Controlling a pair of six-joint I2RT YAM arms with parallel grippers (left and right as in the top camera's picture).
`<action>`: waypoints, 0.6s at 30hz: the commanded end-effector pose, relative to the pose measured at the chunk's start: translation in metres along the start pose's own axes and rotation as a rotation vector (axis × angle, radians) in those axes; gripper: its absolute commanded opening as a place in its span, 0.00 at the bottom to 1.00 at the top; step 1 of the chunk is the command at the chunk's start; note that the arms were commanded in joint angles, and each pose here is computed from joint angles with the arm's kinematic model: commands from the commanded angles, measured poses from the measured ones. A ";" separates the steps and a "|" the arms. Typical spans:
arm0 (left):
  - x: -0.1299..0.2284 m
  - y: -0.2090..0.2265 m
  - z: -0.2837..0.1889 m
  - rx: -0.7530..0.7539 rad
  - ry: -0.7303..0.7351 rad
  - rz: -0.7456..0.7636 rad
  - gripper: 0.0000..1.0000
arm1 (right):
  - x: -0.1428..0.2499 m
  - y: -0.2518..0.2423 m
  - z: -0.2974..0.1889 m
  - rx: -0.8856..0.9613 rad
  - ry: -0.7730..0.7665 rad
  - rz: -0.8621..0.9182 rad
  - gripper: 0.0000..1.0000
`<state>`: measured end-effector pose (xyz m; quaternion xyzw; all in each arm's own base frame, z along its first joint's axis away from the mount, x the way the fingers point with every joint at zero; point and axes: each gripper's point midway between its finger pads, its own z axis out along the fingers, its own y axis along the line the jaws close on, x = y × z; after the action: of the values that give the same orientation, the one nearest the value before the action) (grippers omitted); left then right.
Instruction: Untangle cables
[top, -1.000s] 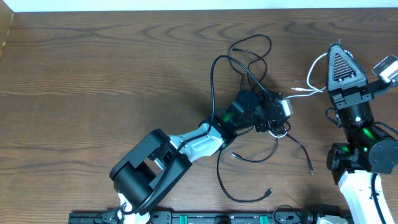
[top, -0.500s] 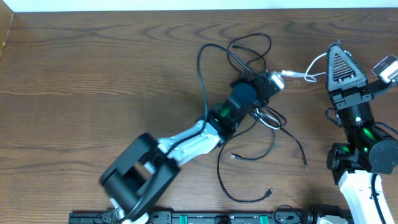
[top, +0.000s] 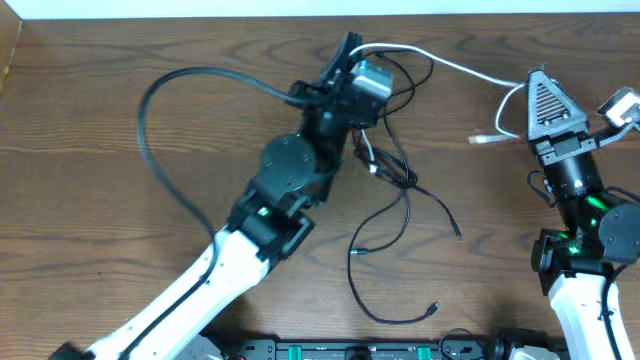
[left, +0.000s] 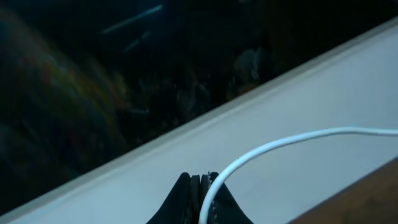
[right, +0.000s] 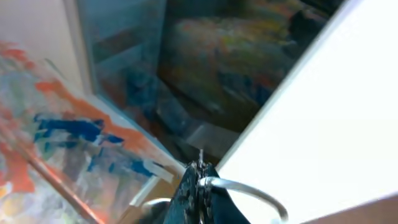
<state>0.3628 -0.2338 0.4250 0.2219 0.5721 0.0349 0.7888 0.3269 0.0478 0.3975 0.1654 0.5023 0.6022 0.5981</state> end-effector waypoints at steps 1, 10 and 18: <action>-0.022 0.026 -0.010 -0.048 -0.025 -0.002 0.08 | 0.007 -0.004 0.001 0.025 0.057 -0.037 0.01; -0.003 0.015 -0.009 -0.009 0.045 0.031 0.08 | 0.014 -0.012 0.000 0.054 0.093 -0.058 0.27; 0.041 0.049 -0.004 -0.078 0.190 0.093 0.07 | 0.020 -0.012 -0.001 0.047 0.126 -0.056 0.67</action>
<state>0.3721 -0.2011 0.4006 0.2370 0.6241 0.0809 0.7402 0.3315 0.0608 0.3724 0.1430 0.5585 0.5840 0.5715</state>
